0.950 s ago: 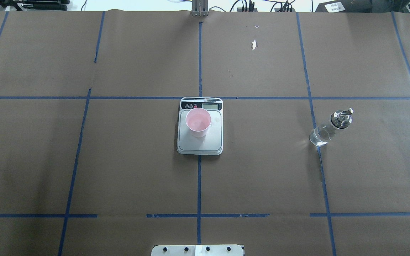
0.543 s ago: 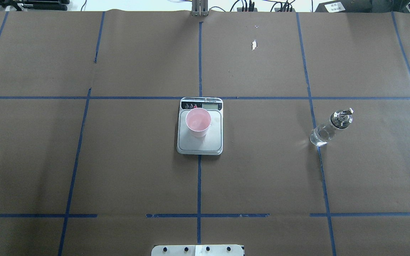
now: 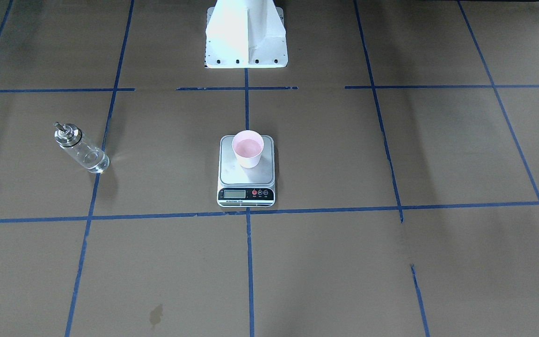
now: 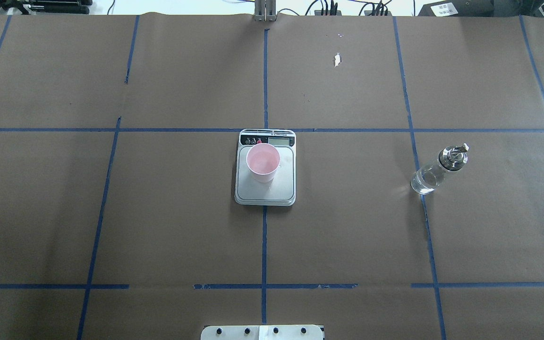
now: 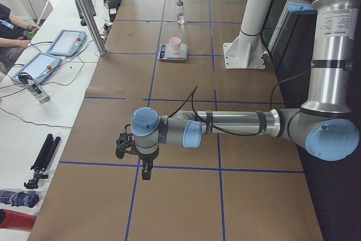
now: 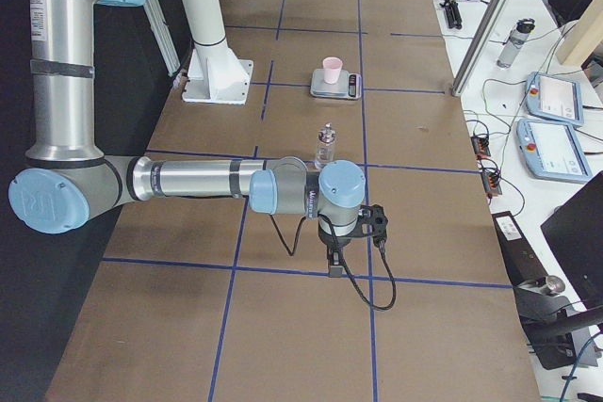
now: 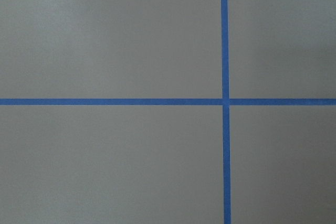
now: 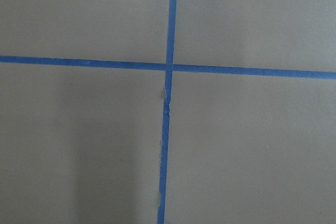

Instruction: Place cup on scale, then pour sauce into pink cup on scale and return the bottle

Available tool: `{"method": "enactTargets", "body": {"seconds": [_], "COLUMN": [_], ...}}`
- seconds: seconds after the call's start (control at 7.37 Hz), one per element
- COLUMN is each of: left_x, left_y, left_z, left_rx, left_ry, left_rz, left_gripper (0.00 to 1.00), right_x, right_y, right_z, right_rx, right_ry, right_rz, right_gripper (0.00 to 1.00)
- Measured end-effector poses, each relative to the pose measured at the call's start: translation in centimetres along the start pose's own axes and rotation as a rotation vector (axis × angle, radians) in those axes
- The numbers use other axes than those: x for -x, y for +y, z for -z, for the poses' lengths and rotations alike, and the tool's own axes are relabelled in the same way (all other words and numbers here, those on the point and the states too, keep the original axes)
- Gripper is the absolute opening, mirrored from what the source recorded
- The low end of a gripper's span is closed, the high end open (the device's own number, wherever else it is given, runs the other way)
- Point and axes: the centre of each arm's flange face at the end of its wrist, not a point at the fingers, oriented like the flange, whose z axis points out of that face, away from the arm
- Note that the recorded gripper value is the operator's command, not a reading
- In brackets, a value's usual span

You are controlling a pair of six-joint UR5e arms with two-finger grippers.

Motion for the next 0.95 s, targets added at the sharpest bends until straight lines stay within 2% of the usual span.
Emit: {"method": "enactTargets", "body": {"seconds": [0.54, 0.95], "left_x": [-0.05, 0.04], "left_y": [0.14, 0.37], "left_z": [-0.16, -0.29], "left_rx": [0.004, 0.006], "left_ry": [0.000, -0.001], "left_rz": [-0.001, -0.002], "left_gripper": [1.00, 1.00], "right_x": [0.39, -0.06], "right_y": [-0.56, 0.02], "right_z": [0.31, -0.01], "right_rx": [0.005, 0.062], "right_ry": [-0.010, -0.004], "right_rz": [-0.004, -0.042], "right_gripper": [1.00, 1.00]}}
